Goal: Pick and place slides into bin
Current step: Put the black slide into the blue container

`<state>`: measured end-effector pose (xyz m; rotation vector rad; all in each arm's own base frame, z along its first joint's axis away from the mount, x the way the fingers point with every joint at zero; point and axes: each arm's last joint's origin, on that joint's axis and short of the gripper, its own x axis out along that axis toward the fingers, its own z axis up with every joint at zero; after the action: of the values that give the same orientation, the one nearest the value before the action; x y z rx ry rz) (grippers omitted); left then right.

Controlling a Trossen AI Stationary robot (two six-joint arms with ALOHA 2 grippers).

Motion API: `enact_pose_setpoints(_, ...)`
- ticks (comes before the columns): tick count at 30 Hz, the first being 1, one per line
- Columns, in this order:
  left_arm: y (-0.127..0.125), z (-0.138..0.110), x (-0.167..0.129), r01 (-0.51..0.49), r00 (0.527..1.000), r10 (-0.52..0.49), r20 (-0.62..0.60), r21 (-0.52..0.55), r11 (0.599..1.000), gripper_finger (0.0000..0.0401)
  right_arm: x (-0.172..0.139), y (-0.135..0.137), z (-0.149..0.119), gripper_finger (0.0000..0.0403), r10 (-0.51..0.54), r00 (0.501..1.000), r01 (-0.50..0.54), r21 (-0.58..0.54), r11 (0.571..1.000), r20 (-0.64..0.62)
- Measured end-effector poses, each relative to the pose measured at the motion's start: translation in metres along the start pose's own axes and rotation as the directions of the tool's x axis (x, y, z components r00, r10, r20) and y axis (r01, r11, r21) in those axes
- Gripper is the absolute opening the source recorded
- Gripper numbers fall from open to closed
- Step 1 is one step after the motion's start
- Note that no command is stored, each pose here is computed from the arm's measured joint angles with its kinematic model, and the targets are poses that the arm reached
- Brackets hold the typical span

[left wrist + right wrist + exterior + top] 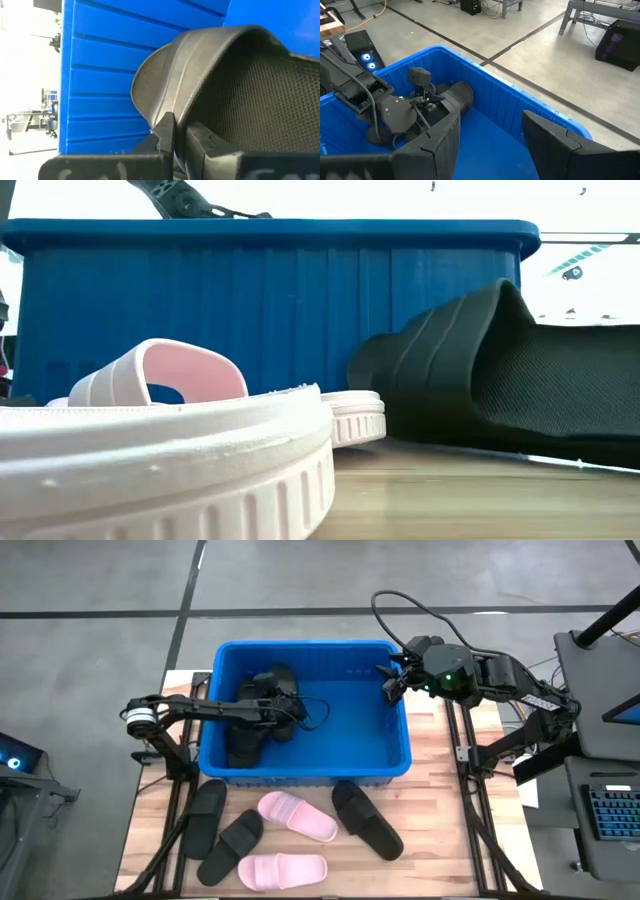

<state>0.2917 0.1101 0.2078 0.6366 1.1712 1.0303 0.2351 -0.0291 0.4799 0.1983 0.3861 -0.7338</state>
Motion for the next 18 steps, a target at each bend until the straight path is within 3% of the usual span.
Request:
enact_pose_setpoints(8, 0.0055, -0.0010, -0.0041, 0.065, 0.997, -0.064, 0.032, -0.018, 0.998, 0.0000, 0.0000, 0.0000, 0.0000, 0.0201, 0.000, 1.000, 0.000, 0.000, 1.000, 0.000)
enact_pose_setpoints(12, 0.0030, -0.0023, -0.0054, 0.159, 0.986, -0.159, 0.050, 0.008, 0.987, 0.0000, 0.0001, 0.0000, 0.0000, 0.0201, -0.001, 1.000, 0.001, 0.000, 1.000, 0.000)
enact_pose_setpoints(18, 0.0001, -0.0087, -0.0003, 0.093, 0.996, -0.093, 0.010, 0.006, 0.996, 0.0000, 0.0003, -0.0001, 0.0001, 0.0201, -0.008, 1.000, 0.008, 0.000, 1.000, 0.003)
